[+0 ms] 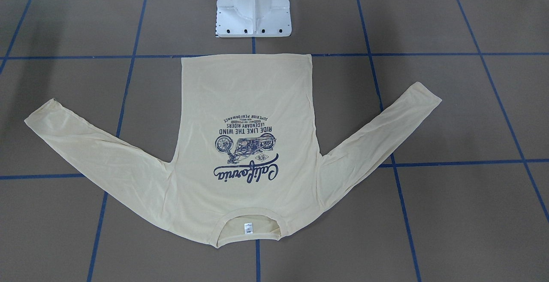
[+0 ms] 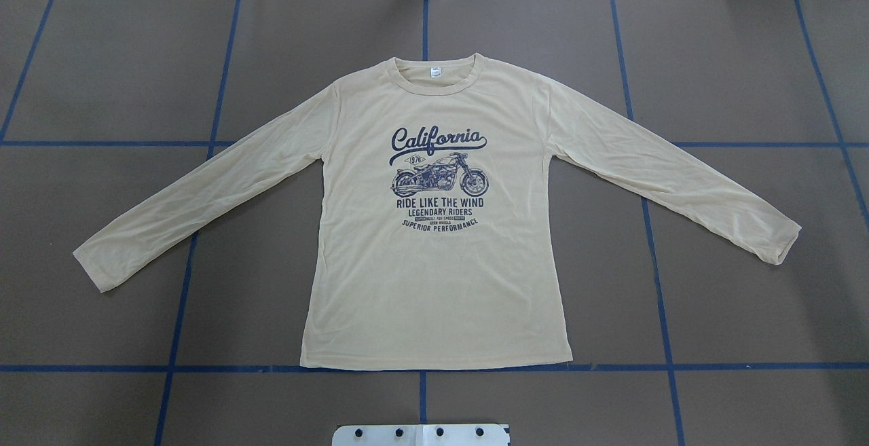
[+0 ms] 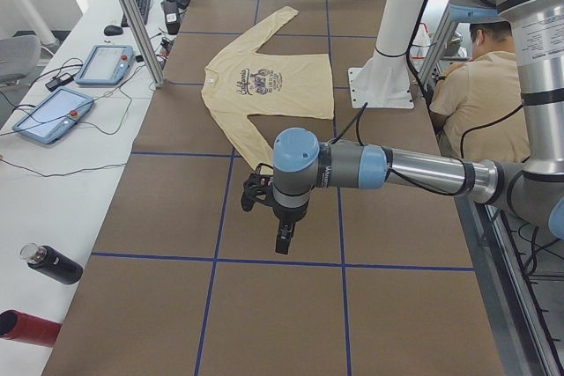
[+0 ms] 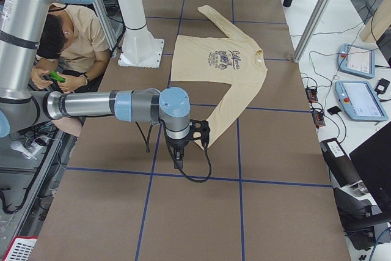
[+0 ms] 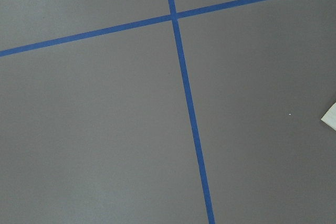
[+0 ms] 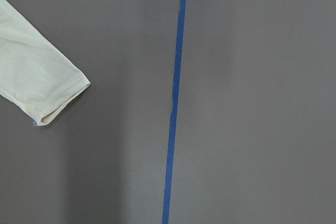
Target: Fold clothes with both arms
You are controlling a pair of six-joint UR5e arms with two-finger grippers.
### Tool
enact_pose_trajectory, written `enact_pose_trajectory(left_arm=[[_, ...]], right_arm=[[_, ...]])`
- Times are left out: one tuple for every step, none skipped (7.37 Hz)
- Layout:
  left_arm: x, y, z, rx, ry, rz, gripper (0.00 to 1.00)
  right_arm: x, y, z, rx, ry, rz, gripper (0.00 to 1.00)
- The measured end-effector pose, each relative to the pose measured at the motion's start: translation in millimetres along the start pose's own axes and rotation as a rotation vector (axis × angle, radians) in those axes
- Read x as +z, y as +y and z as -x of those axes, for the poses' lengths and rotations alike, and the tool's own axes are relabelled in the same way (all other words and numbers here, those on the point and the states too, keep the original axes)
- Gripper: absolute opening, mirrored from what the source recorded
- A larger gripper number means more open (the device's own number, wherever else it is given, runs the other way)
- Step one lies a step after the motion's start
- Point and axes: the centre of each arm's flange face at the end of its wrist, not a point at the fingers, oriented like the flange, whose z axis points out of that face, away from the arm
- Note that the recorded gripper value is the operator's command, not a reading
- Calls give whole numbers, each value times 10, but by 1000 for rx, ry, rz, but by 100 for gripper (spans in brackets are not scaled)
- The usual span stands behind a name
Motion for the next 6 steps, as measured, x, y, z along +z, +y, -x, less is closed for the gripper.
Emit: enact_pose_trajectory(left_arm=[[-3,-3,-2,3,-1,-1,100],[-12,-9,-8,9,-2,-3,100],[-63,-24,-51,20,-4,-13,100],[-170,-51,-141,41,-8,-36,100],[-304,-106,-250,75,-15,-77,100],[-448,-183,-357,124,-29,-139,100]], right_arm=[[0,0,0,0,0,0,100],[-2,0,2,0,0,0,100],[-15,-10,13,-4,0,-4,100],[-58,-38,54,-15,-4,-17,100],[-124,-72,117,-32,-9,-40,100],[-191,-115,180,-58,-14,-74,100]])
